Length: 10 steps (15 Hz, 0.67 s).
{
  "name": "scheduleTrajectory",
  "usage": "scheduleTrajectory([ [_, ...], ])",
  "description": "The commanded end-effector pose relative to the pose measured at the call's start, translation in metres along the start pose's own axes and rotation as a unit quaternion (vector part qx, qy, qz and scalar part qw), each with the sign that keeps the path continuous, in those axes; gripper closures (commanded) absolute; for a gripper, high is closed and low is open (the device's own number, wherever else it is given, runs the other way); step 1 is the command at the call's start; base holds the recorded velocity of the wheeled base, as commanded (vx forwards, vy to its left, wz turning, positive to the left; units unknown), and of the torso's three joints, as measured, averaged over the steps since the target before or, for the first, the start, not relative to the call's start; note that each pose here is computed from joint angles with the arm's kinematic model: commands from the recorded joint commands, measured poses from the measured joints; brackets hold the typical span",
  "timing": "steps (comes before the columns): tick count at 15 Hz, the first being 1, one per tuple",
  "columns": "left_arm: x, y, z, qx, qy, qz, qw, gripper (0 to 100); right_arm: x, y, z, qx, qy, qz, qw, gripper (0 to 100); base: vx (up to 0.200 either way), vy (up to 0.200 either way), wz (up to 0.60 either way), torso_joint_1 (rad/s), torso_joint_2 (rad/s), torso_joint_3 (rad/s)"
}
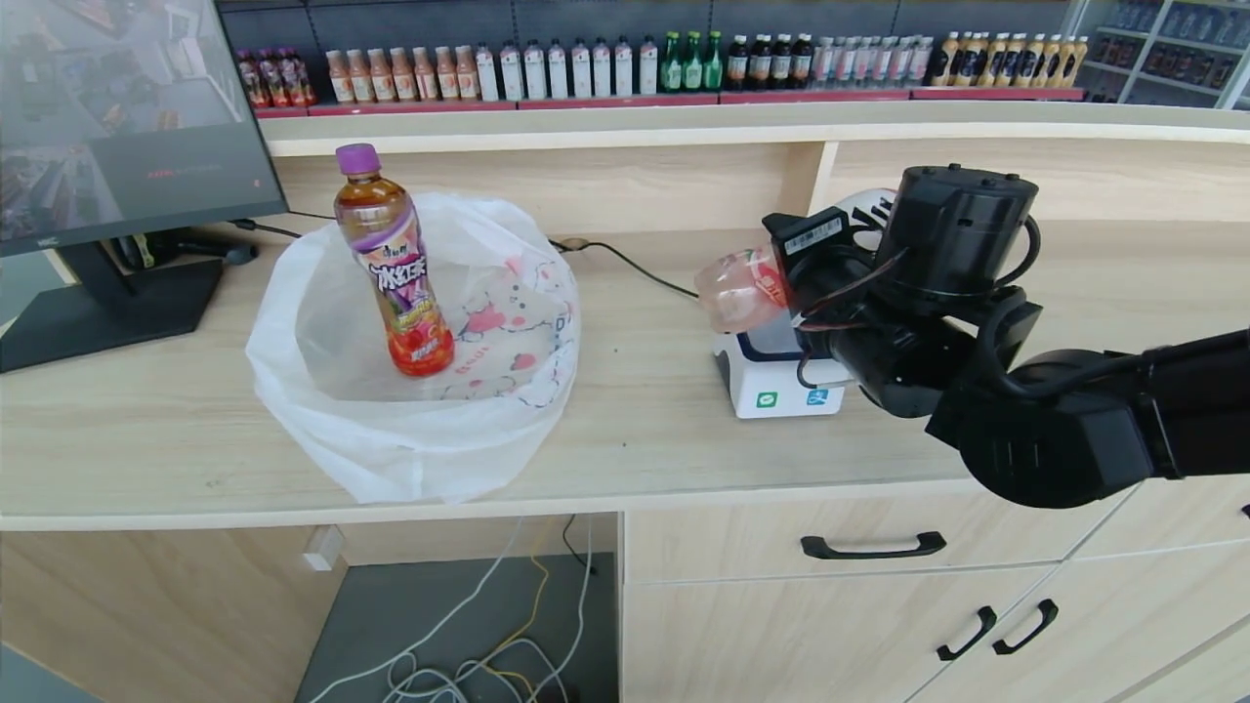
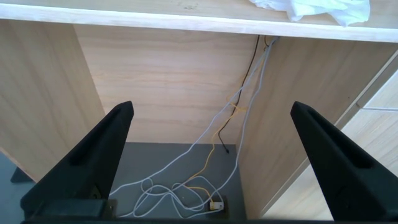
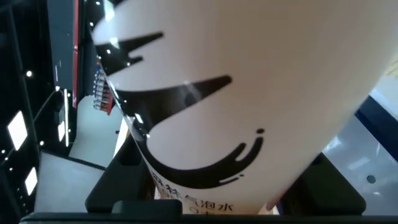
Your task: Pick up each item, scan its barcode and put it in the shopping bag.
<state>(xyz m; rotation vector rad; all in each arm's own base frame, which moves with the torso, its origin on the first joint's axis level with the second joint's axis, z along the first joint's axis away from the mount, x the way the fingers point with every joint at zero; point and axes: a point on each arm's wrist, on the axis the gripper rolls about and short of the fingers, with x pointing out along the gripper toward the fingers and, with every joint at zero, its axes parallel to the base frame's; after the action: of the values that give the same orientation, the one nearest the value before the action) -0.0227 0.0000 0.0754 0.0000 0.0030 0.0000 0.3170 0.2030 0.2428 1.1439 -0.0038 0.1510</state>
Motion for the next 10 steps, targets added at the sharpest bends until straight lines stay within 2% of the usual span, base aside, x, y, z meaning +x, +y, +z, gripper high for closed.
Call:
scheduleTrajectory([
  [1,0.0000,0.0000,0.0001,0.000,-0.001,0.000,1.0000,0,0.0064,-0.0074,0.0023,0.009,-0.007,-0.010,1.000,100,0.000,0.000,0.00,0.000,0.00,0.000],
  [4,0.0000,0.0000,0.0001,0.000,-0.001,0.000,1.0000,0,0.0061,-0.0094,0.0029,0.037,-0.007,-0.012,0.999,100,0.000,0.000,0.00,0.000,0.00,0.000],
  [10,0.0000,0.0000,0.0000,0.000,0.000,0.000,1.0000,0,0.0081,-0.0126,0.0060,0.044,-0.012,-0.017,0.999,100,0.000,0.000,0.00,0.000,0.00,0.000],
])
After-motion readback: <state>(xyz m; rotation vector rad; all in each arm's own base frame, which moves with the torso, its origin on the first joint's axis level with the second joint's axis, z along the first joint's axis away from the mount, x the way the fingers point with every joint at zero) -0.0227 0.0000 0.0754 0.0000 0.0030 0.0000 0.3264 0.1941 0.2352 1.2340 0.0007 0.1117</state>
